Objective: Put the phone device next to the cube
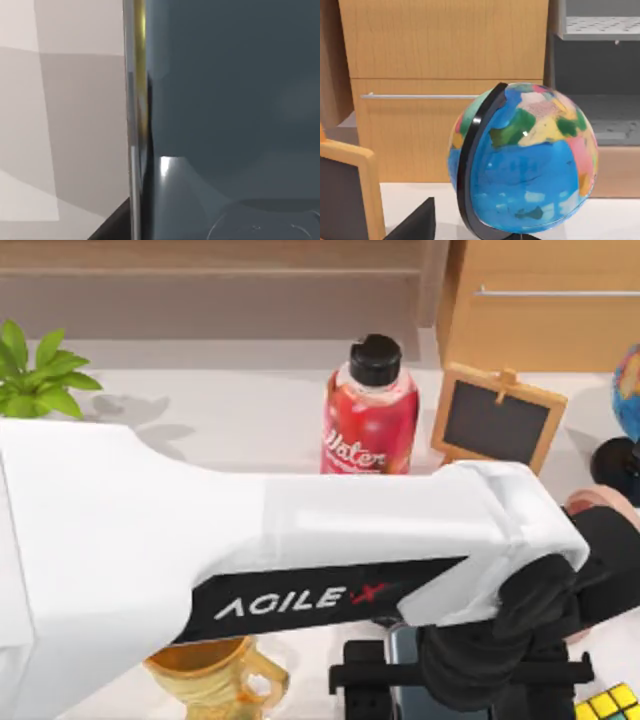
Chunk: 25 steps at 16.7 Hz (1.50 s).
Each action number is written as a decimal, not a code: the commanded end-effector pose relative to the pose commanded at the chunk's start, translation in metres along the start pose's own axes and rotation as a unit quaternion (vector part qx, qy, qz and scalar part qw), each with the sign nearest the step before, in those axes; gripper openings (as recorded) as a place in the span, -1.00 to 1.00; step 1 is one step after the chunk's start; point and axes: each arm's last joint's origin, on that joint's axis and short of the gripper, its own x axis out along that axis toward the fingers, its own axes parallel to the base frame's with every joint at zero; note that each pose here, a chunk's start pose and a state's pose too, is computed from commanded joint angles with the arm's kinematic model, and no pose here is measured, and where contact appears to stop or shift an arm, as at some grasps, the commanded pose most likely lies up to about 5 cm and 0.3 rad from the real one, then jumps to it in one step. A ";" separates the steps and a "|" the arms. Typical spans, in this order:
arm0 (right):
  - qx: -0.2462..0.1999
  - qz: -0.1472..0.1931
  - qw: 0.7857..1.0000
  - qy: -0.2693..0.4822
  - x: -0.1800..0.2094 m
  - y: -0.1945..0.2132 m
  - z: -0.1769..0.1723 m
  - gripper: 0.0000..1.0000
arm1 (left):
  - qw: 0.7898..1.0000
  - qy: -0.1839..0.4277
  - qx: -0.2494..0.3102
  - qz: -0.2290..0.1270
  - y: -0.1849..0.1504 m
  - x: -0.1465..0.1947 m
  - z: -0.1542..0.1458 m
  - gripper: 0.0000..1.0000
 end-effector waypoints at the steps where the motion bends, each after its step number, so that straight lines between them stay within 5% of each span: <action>1: 0.000 0.000 1.000 0.000 0.000 0.000 0.000 1.00 | 1.000 -0.003 -0.002 -0.006 0.000 -0.003 0.001 -1.00; 25: 0.000 0.000 1.000 0.000 0.000 0.000 0.000 1.00 | 0.984 -0.089 0.019 -0.155 -0.013 -0.075 -0.011 -1.00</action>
